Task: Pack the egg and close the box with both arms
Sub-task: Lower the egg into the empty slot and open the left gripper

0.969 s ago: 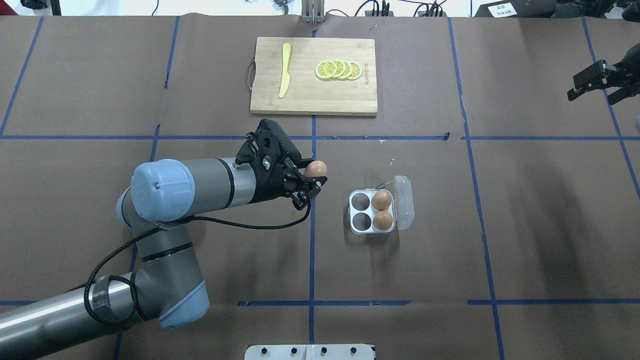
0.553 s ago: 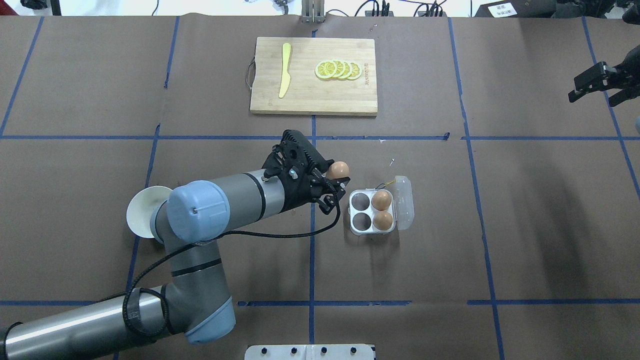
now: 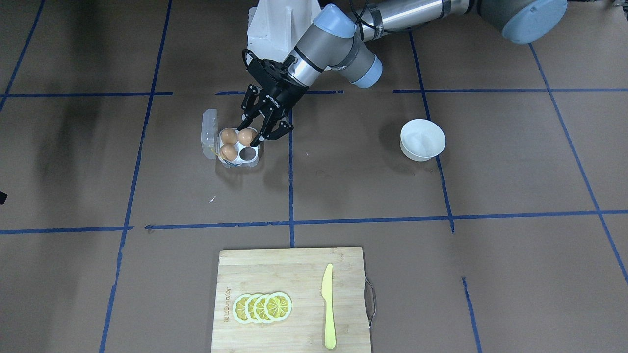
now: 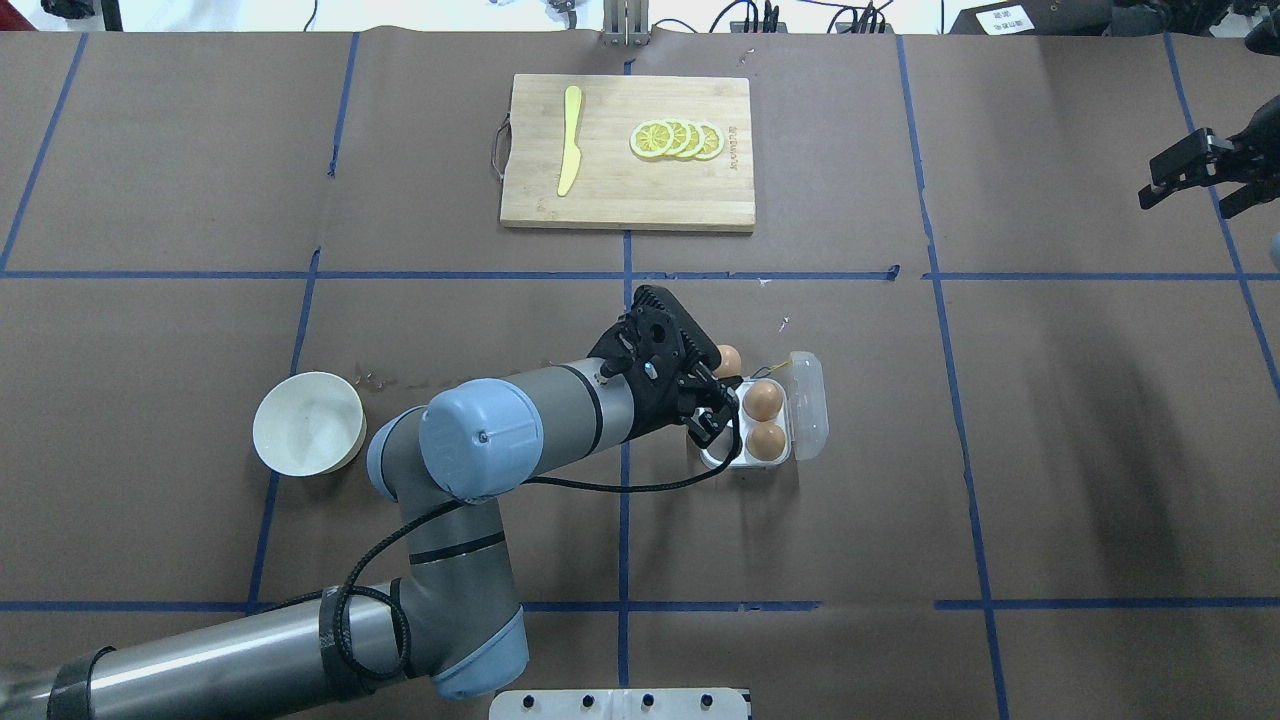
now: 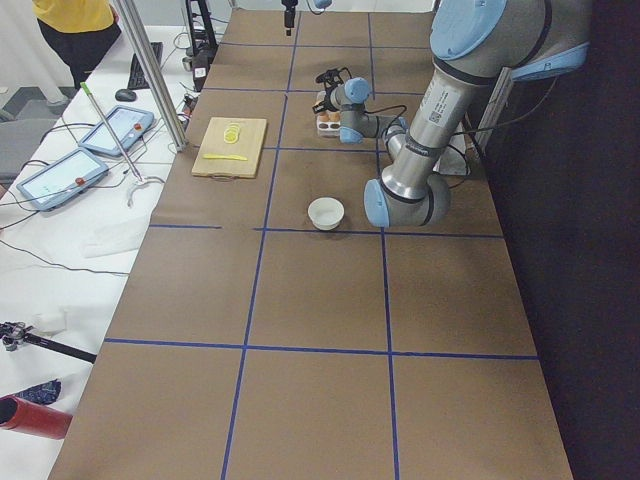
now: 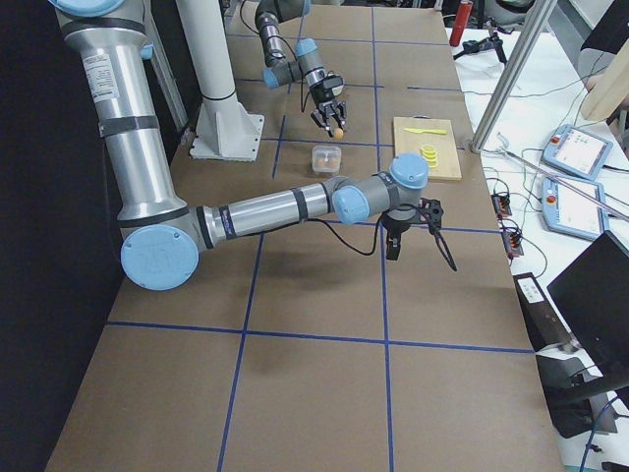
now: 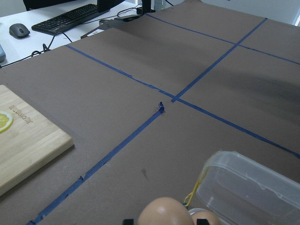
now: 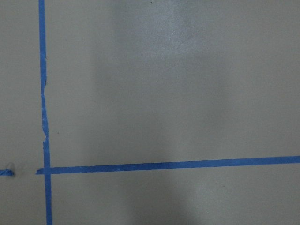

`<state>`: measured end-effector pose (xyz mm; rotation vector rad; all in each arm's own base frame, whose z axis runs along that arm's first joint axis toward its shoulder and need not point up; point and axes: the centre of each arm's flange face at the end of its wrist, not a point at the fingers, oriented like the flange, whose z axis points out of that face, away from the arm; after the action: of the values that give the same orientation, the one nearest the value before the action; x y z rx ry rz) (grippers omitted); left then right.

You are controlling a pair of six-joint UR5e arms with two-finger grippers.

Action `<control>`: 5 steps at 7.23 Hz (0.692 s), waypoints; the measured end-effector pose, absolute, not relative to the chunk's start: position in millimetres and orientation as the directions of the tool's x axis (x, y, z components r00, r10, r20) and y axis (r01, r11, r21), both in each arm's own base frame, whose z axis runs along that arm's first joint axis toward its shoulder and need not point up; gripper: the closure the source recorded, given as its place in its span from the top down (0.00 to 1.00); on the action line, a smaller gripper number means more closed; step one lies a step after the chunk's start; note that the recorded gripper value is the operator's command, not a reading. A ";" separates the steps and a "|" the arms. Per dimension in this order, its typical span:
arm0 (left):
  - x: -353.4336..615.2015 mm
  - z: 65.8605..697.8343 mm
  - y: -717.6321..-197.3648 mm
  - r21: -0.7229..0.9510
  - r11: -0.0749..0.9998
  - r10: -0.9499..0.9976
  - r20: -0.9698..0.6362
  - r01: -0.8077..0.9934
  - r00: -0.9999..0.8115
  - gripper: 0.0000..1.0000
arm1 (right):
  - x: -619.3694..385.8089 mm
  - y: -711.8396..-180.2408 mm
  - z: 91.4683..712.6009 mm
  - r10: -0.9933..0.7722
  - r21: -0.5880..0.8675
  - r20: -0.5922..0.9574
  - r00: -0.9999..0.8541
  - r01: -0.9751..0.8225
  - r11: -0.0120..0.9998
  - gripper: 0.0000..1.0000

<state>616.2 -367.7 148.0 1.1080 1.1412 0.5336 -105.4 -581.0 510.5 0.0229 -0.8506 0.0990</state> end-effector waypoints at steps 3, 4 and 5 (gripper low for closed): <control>634.1 152.1 -352.1 0.900 0.411 0.823 -0.435 0.144 0.365 0.00 | -105.5 -581.3 513.0 0.082 -0.024 0.750 0.656 -0.097 0.995 1.00; 639.3 153.0 -352.2 0.901 0.413 0.823 -0.433 0.136 0.367 0.00 | -105.5 -581.3 513.2 0.083 -0.025 0.750 0.656 -0.097 0.995 1.00; 642.8 153.0 -353.0 0.901 0.413 0.823 -0.431 0.132 0.369 0.00 | -105.5 -581.3 513.2 0.083 -0.025 0.750 0.656 -0.097 0.995 1.00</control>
<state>642.8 -353.0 153.0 1.0737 1.1245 0.5754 -105.5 -581.3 513.2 0.0178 -0.8488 0.1018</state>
